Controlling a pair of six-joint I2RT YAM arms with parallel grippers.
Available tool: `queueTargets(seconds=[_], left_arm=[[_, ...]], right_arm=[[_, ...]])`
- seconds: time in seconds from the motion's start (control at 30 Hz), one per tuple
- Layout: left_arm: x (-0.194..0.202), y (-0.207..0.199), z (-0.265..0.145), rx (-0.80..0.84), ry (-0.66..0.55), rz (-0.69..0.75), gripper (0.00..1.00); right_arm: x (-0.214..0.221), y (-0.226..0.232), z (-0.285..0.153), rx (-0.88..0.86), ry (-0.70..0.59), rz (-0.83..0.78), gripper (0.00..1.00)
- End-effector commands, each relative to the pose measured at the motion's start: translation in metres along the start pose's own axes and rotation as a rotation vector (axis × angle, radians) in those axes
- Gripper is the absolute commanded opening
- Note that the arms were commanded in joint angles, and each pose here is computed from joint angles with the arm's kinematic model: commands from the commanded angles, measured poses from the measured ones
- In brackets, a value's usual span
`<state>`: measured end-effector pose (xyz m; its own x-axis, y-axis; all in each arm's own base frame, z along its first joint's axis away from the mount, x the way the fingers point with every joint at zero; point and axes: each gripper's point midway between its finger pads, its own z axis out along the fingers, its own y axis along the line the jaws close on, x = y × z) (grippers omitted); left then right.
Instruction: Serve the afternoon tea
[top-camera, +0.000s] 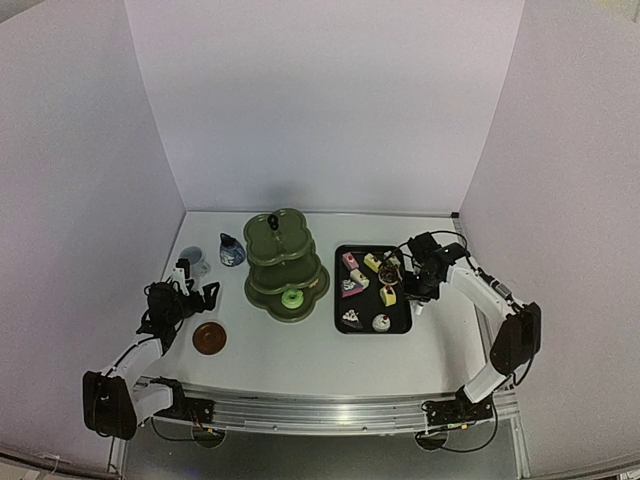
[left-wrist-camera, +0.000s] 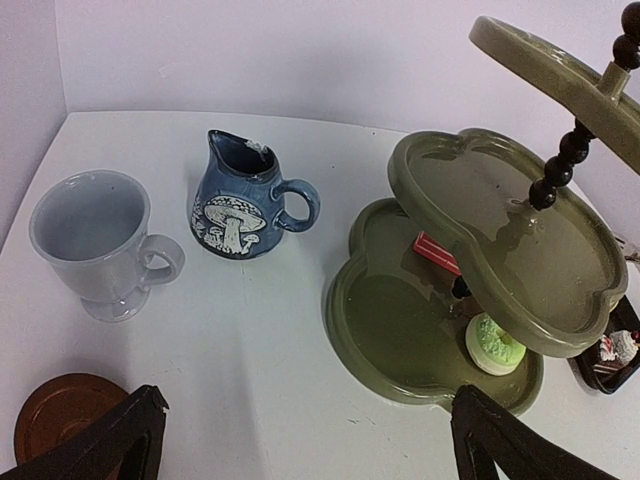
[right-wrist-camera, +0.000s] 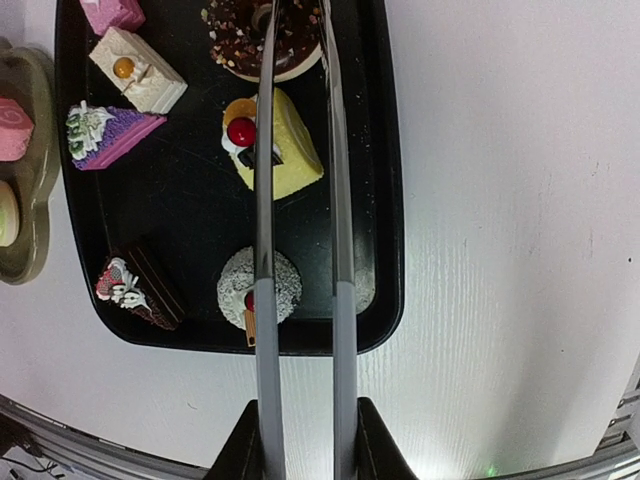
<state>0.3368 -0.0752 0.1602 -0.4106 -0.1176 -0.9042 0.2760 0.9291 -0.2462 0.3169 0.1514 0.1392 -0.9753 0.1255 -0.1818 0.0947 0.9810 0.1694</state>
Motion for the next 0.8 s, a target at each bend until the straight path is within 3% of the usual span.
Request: queueTargets(seconds=[0.0, 0.17, 0.3, 0.77], left_arm=[[-0.017, -0.001, -0.002, -0.002, -0.063, 0.018, 1.0], [-0.019, -0.001, -0.001, -0.001, -0.062, 0.025, 1.0], [-0.021, -0.001, -0.001, 0.004, -0.064, 0.031, 1.0], [-0.025, -0.002, 0.0, 0.017, -0.074, 0.051, 1.0]], right_arm=[[0.0, 0.0, -0.015, -0.018, -0.032, -0.015, 0.0], [-0.01, 0.009, -0.029, -0.036, -0.08, -0.036, 0.0], [-0.006, 0.04, -0.05, -0.07, -0.141, -0.142, 0.0], [0.125, 0.14, -0.063, -0.266, 0.055, -0.519, 0.0]])
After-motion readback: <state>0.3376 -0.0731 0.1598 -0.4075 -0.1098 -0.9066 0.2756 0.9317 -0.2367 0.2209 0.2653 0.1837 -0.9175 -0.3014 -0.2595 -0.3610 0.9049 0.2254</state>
